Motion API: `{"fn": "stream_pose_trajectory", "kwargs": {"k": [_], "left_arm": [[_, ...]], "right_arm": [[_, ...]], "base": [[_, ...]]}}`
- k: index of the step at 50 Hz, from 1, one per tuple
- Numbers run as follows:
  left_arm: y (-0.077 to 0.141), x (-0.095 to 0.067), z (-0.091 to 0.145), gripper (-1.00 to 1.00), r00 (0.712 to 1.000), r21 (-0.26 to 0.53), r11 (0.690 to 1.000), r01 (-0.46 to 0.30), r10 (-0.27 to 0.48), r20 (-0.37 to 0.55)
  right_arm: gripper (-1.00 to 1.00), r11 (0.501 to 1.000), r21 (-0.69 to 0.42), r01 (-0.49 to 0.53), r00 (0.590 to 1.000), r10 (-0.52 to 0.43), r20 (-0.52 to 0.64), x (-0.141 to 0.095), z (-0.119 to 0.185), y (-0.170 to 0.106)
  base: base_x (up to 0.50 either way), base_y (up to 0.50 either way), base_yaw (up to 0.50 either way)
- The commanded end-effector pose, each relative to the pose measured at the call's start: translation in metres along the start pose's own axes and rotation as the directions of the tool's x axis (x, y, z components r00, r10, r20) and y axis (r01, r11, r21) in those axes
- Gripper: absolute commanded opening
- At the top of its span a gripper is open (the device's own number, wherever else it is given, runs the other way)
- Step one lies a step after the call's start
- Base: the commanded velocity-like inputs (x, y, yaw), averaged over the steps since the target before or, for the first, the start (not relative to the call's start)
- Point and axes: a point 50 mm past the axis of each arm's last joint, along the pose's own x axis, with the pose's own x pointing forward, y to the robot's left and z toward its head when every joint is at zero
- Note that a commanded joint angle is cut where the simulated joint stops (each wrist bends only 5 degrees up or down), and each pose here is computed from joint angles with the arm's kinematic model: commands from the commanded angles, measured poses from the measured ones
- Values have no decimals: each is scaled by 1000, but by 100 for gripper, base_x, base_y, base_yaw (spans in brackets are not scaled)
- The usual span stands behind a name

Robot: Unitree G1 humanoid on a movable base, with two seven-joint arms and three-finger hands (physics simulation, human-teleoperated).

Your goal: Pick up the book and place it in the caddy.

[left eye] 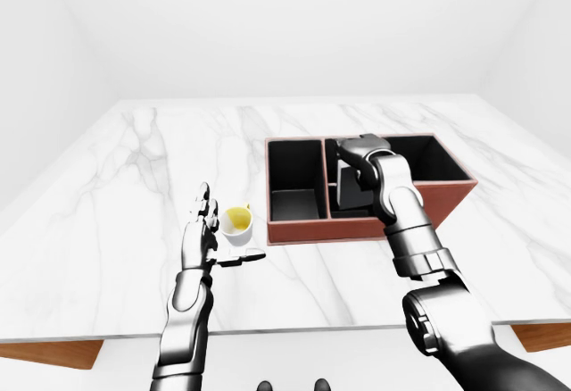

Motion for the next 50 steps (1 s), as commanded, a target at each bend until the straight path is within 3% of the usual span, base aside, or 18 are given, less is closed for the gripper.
{"fn": "stream_pose_trajectory", "kwargs": {"k": [1,50], "left_arm": [[0,0,0,100,1000,-1,1000,-1,1,0],[2,3,-6,100,1000,-5,1000,-2,2,1]], "right_arm": [[-100,1000,-17,15,1000,-15,-15,0,-1,-6],[-100,1000,20,-21,1000,21,14,7,-2,-11]], "base": [[0,0,0],[0,0,0]]}}
